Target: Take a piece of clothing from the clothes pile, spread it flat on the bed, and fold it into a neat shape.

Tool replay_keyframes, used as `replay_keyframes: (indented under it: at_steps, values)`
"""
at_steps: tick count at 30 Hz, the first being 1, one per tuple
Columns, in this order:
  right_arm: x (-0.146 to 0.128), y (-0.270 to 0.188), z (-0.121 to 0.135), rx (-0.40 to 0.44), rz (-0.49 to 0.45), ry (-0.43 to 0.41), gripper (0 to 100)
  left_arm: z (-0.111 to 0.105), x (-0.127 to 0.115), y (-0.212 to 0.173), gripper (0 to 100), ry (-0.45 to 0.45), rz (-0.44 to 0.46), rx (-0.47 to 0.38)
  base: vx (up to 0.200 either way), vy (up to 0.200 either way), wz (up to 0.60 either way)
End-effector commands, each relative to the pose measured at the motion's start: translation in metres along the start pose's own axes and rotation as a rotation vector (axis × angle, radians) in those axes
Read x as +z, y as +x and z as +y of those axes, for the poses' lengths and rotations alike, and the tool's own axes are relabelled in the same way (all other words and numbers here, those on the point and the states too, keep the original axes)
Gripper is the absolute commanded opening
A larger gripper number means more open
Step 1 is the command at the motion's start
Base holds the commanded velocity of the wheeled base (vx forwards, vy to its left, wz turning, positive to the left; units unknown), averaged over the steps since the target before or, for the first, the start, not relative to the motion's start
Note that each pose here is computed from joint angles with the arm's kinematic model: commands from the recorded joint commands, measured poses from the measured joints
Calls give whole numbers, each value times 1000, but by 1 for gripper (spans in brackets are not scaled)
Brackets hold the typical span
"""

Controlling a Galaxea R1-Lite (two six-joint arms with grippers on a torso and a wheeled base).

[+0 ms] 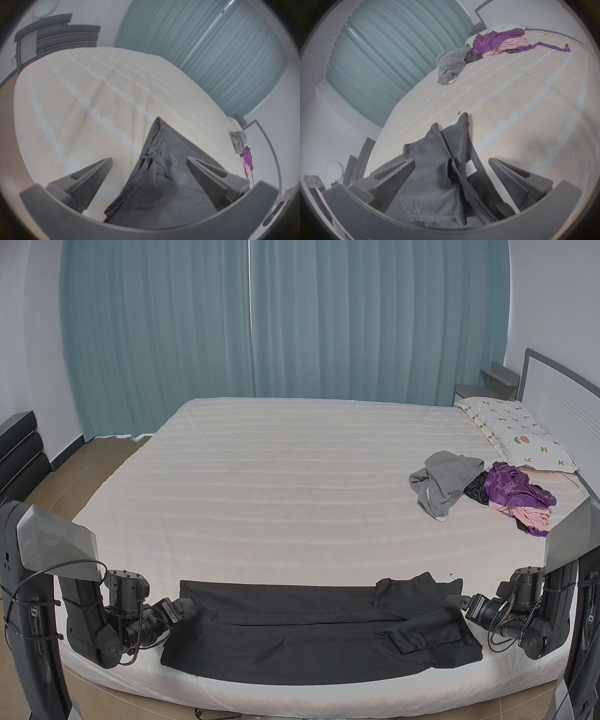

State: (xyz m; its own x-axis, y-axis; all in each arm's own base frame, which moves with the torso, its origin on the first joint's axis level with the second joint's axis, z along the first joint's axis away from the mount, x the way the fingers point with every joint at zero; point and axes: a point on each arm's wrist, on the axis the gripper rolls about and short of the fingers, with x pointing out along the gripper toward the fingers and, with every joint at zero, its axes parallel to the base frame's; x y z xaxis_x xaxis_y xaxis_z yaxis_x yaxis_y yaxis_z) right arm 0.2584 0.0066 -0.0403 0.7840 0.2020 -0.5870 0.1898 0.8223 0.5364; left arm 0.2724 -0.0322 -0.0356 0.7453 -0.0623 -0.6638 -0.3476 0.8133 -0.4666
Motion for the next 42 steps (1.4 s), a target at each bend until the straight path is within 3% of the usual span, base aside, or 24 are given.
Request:
replay_keyframes:
  at_steps: [1,5,18,19,31,32,42]
  values:
    - [9,-2,3,21,-44,12,100,-5,10,-4,100,-19,-40,-27,0,0,0]
    - [9,1,3,25,-47,22,100,-16,19,13,100,-74,-73,-62,0,0,0]
    - [7,5,4,29,-35,21,100,-15,4,33,100,-19,-7,8,0,0,0]
    - [5,6,4,28,-28,22,100,-14,4,32,0,-14,-12,16,0,0,0]
    - [-2,29,11,19,-3,32,100,-11,7,26,0,-22,-45,46,0,0,0]
    - [-4,30,12,16,4,32,0,-11,7,26,0,-22,-45,46,0,0,0]
    - [-1,16,10,-46,-22,41,0,-8,5,23,0,-20,-33,57,0,0,0]
